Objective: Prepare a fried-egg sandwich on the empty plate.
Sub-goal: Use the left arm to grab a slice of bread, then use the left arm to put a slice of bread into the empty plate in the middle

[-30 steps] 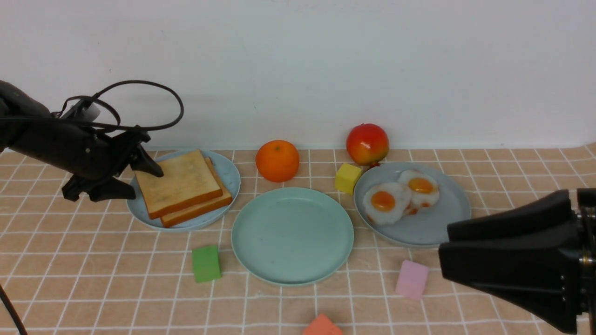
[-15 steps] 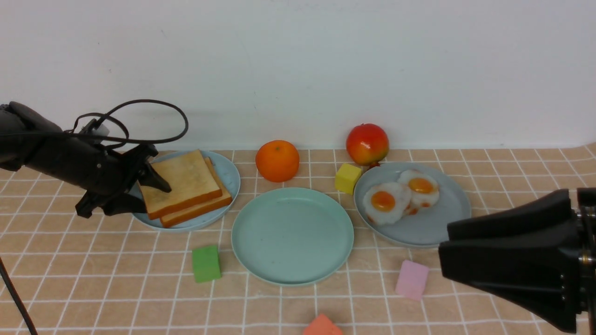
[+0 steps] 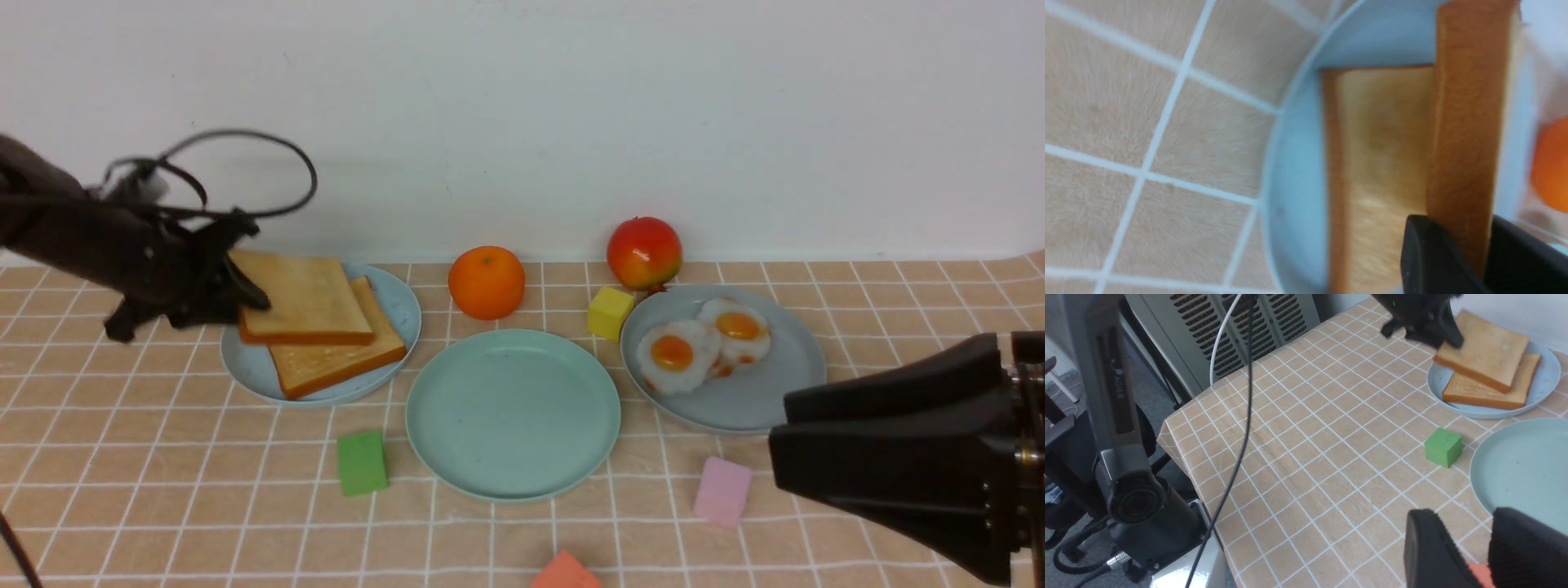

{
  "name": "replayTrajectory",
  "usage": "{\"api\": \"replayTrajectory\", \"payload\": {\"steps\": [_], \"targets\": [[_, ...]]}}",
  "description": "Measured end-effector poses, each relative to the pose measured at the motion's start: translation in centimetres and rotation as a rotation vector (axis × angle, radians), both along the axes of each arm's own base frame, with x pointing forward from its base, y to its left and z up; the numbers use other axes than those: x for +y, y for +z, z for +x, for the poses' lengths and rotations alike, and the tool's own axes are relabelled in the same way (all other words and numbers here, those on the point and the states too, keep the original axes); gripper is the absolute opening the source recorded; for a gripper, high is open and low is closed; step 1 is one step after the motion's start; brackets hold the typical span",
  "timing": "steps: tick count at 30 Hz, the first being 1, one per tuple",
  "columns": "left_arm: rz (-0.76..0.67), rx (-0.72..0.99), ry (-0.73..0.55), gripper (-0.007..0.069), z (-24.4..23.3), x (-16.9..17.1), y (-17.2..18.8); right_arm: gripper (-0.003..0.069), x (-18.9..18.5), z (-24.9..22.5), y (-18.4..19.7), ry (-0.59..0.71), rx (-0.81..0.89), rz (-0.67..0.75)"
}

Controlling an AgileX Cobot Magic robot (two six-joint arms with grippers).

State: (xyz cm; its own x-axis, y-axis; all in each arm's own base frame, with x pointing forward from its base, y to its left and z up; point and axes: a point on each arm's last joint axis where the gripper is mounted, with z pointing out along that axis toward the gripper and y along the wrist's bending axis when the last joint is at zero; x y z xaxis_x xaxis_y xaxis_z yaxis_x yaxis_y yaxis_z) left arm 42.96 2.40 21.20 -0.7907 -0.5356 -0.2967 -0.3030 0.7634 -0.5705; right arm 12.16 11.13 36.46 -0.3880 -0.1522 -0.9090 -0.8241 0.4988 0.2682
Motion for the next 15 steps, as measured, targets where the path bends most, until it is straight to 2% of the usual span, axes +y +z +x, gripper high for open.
{"api": "replayTrajectory", "payload": {"steps": [2, 3, 7, 10, 13, 15], "targets": [[0.004, -0.041, -0.023, 0.0107, -0.9, -0.2, 2.6, 0.0239, 0.0, 0.0, 0.0, 0.000, 0.000, 0.000], [0.003, -0.039, -0.026, 0.0107, -0.9, -0.3, 2.6, 0.0239, 0.0, 0.0, 0.0, 0.000, 0.000, 0.000], [-0.006, -0.090, -0.139, 0.0106, -2.9, -1.6, 6.5, 0.0239, 0.0, 0.0, 0.0, 0.001, 0.001, 0.000], [-0.017, -0.097, -0.252, 0.0106, -3.5, -3.5, 7.1, 0.0239, 0.0, 0.0, 0.0, 0.001, 0.001, 0.000], [-0.021, -0.091, -0.453, 0.0106, -4.1, -7.9, 6.5, 0.0239, 0.0, 0.0, 0.0, 0.002, 0.001, -0.001], [-0.025, -0.075, -0.519, 0.0106, -4.2, -10.1, 5.5, 0.0239, 0.0, 0.0, 0.0, 0.002, 0.001, -0.001]]}}
